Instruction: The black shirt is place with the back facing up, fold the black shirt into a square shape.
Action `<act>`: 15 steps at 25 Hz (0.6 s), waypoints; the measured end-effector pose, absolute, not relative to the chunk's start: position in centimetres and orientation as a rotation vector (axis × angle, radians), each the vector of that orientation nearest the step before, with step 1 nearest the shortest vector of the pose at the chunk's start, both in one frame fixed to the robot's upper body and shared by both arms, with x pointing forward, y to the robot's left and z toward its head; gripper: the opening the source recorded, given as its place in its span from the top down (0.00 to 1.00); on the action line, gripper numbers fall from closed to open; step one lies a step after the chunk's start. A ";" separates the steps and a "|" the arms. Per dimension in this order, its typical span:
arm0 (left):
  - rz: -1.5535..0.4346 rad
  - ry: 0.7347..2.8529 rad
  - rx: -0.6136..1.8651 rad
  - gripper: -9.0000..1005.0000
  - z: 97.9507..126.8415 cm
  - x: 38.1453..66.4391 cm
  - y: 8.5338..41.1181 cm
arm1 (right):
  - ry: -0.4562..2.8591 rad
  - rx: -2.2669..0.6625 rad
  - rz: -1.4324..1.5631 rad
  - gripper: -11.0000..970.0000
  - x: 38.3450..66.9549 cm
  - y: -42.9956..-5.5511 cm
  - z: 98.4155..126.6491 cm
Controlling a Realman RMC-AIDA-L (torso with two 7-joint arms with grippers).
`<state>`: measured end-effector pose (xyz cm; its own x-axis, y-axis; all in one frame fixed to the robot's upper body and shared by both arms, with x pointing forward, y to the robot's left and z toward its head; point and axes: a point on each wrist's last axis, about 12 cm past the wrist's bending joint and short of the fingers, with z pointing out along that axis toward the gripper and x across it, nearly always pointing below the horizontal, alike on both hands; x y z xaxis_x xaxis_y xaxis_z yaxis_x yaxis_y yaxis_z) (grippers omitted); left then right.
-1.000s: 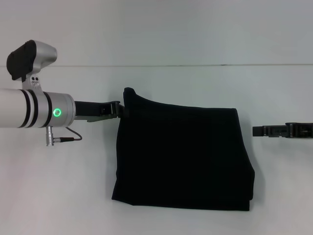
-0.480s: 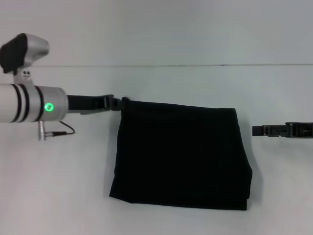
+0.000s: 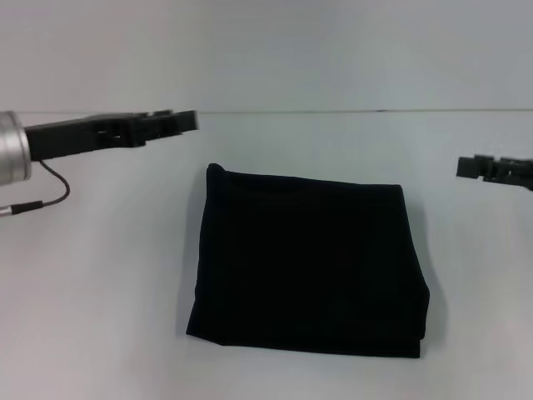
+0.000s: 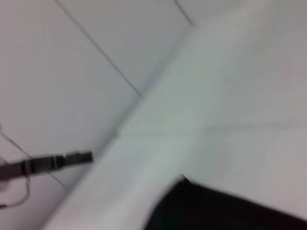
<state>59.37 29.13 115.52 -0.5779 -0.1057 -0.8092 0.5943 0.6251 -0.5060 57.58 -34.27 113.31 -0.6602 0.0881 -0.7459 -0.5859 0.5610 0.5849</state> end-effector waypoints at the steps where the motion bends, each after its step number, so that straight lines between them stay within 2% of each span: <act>1: -1.031 1.914 0.442 0.54 115.8 58.7 29.0 | 1.987 -0.428 1.133 0.11 57.2 -34.2 113.6; 3: -1.068 1.782 0.582 0.49 116.2 57.5 28.4 | 1.947 -0.483 1.126 0.10 56.7 -33.7 113.9; 6: -1.061 1.721 0.728 0.43 115.9 56.7 27.6 | 1.943 -0.576 1.047 0.09 56.6 -32.6 114.5; 7: -1.055 1.718 0.777 0.41 115.8 56.6 27.2 | 1.948 -0.603 1.021 0.08 56.6 -32.3 114.7; 12: -0.979 1.744 1.009 0.18 115.0 56.4 25.3 | 1.974 -0.735 0.959 0.07 57.3 -29.9 115.3; 15: -0.947 1.796 1.088 0.12 114.8 56.6 24.6 | 2.034 -0.767 0.946 0.08 58.1 -28.8 115.4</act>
<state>56.62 24.63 114.81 -0.2966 0.3085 -0.9038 0.9202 0.3455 -0.1840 58.11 -28.82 115.37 -0.5376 -0.1982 -0.8196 -0.7547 0.5467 0.3628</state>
